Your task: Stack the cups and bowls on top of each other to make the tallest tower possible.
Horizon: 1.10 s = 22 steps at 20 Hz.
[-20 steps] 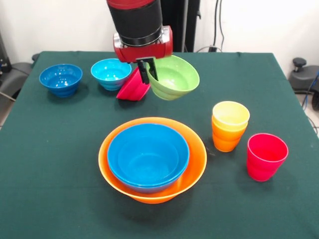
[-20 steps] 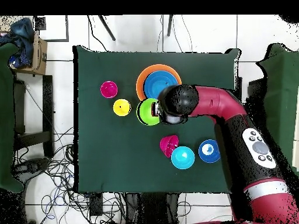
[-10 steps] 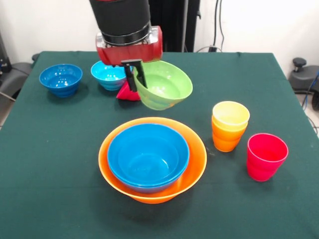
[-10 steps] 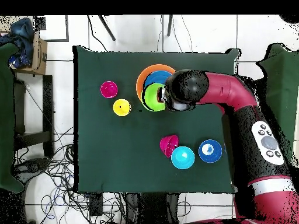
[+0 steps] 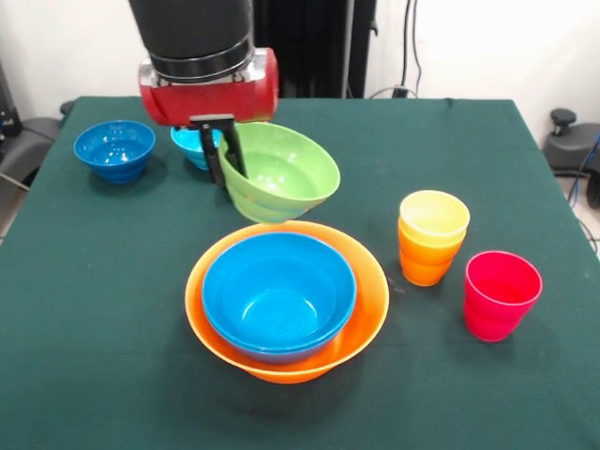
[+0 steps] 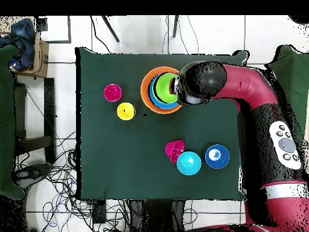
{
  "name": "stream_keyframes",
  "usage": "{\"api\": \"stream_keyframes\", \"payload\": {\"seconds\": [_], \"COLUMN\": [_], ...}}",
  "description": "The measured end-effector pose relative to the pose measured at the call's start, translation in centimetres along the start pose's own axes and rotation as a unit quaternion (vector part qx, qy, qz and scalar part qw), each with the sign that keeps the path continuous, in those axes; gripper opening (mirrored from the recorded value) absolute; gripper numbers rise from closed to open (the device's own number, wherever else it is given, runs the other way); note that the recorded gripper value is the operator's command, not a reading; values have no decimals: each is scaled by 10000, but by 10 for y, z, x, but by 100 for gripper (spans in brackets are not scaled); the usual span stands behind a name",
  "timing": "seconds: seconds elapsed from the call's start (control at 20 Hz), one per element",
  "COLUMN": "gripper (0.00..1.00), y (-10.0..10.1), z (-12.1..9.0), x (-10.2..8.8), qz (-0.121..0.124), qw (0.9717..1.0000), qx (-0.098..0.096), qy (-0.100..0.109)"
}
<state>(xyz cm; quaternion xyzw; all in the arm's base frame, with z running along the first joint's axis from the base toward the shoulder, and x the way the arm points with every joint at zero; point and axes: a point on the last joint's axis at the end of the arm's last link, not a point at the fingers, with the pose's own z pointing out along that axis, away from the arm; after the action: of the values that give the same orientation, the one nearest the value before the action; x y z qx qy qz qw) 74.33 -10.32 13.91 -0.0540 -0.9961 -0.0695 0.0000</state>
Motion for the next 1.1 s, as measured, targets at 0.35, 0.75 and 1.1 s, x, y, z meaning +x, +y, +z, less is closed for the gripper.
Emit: {"api": "stream_keyframes", "payload": {"seconds": [0.35, 0.75, 1.1], "gripper": [0, 0, 0], "y": [-10, -14, -11], "z": [0, 5, 3], "x": [-17, -29, -44], "qz": [100, 166, 177], "qw": [9998, 9996, 9991], "qx": [-13, -40, -37], "qy": [-147, -237, -378]}}
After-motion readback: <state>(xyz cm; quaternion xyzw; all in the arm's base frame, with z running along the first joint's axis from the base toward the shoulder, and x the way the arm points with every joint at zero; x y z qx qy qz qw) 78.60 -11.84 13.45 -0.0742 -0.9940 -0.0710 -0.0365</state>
